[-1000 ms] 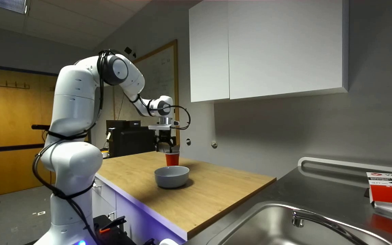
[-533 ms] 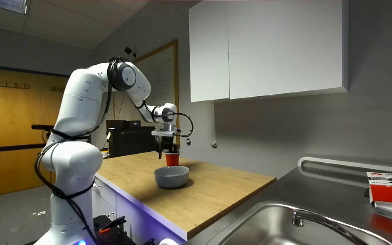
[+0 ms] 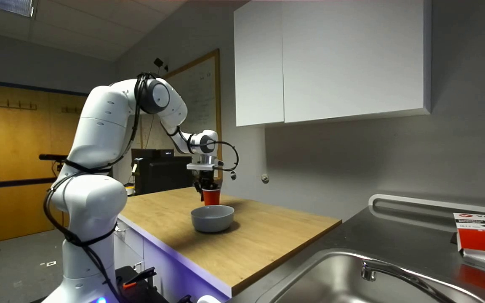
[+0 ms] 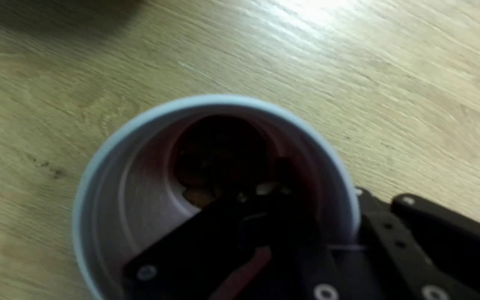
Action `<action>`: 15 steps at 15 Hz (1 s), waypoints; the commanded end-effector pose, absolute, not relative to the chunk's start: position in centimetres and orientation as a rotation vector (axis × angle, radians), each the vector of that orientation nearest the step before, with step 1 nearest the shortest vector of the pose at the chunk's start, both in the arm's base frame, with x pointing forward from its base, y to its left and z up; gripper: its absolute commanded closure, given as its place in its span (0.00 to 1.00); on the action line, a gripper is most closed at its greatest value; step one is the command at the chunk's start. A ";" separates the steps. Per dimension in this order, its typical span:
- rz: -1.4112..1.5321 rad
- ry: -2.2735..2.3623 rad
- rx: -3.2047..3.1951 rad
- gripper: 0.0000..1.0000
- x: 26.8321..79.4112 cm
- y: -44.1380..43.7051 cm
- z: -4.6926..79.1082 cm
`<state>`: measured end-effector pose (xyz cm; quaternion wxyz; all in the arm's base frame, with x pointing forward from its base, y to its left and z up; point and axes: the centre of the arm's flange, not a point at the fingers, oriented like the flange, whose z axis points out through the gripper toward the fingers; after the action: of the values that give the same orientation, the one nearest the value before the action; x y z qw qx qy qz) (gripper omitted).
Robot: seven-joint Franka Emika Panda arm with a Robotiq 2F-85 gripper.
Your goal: Pour all the contents from the cup into the bowl
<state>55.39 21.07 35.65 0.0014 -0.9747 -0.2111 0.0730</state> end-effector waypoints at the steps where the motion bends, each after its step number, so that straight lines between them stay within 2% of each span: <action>1: 0.164 -0.619 -3.140 0.99 53.8 18.8 37.7; 3: 0.139 -0.567 -3.151 1.00 53.2 15.7 38.9; 6: 0.109 -0.443 -3.164 0.95 52.3 10.6 40.4; 9: 0.062 -0.314 -3.154 0.98 50.3 5.8 42.0; 15: -0.059 -0.249 -3.038 0.97 47.6 2.5 44.4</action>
<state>50.31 3.27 43.06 0.0161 -0.9972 -0.0731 0.0013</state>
